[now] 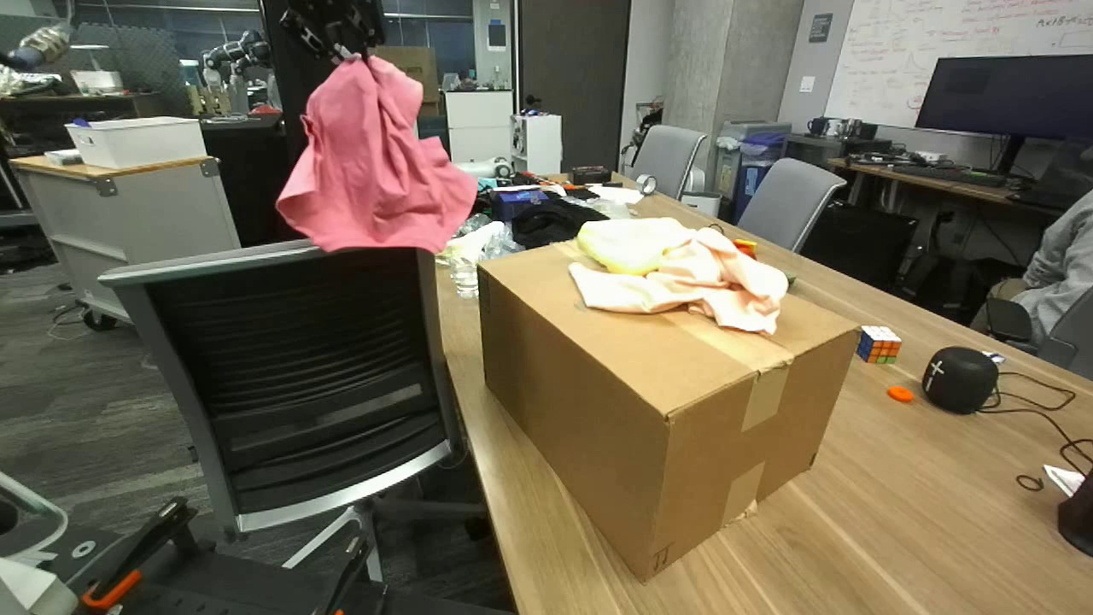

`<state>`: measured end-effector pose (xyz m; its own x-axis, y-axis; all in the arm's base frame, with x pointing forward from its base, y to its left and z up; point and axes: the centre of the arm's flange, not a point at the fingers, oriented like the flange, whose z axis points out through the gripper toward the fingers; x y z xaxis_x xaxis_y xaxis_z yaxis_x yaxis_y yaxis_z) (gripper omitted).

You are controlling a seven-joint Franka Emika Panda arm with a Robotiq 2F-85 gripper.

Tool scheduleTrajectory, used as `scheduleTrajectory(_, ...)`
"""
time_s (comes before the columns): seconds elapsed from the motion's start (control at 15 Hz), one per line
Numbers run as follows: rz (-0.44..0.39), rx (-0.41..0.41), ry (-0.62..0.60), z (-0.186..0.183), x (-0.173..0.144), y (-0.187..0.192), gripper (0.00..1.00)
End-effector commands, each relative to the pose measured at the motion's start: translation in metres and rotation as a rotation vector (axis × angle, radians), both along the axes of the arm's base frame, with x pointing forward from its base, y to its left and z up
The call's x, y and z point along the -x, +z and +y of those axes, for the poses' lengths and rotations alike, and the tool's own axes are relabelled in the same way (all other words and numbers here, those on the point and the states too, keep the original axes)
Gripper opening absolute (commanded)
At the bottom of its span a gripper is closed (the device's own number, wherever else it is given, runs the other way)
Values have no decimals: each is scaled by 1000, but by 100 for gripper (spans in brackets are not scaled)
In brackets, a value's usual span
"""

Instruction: Move the clothes from the head rest to the box

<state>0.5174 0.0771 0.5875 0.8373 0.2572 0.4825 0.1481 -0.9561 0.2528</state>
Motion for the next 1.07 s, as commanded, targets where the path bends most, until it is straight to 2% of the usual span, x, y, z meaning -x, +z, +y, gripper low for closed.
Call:
scheduleTrajectory(0.0, -41, -21, -43, -14, -10, 41, 4)
scheduleTrajectory(0.53, -35, -12, -160, -61, -31, 52, 4)
scheduleTrajectory(0.73, -47, -10, -241, -93, -46, 55, 4)
scheduleTrajectory(1.0, -108, 5, -375, -150, -60, 71, 4)
